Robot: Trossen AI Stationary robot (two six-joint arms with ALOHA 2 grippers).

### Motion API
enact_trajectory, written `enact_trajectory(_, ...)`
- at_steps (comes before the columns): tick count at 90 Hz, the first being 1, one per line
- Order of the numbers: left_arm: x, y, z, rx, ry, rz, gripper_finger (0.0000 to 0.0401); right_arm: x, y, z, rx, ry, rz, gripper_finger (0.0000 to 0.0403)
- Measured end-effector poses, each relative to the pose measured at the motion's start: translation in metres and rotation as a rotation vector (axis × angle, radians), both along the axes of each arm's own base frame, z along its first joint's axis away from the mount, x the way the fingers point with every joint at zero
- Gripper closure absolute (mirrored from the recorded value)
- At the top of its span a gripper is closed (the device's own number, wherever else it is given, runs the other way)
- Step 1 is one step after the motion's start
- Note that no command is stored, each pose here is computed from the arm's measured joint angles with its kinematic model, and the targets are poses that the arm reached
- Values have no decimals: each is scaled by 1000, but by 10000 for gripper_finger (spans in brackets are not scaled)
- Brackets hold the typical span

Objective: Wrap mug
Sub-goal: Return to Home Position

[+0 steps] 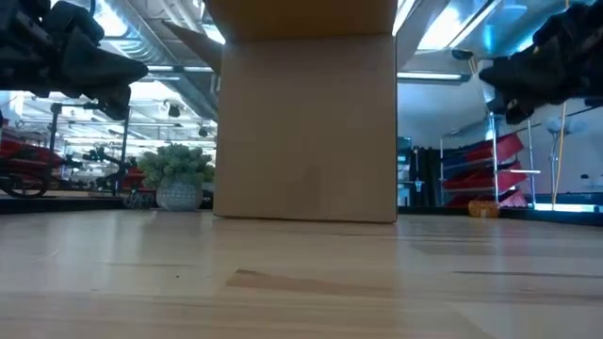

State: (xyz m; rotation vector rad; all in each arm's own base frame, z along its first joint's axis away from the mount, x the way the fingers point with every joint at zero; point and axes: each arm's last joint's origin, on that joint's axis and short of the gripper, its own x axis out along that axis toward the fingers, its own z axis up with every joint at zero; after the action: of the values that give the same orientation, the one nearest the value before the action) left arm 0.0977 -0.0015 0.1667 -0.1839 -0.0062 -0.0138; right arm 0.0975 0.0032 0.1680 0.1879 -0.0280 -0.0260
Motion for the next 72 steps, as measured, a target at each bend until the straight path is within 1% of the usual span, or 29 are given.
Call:
enact_trajectory(7, 0, 0, 0, -1, 0, 0, 401, 2, 0, -2, -6, 26, 4, 400)
enact_trajectory(17, 0, 0, 0, -1, 0, 0, 401, 3, 2, -4, -11, 49, 54, 400)
enact_trajectory(26, 0, 0, 0, -3, 1, 0, 401, 3, 2, -6, -11, 67, 58, 400)
enact_trajectory(72, 0, 0, 0, -3, 1, 0, 401, 3, 2, -5, -11, 66, 54, 400)
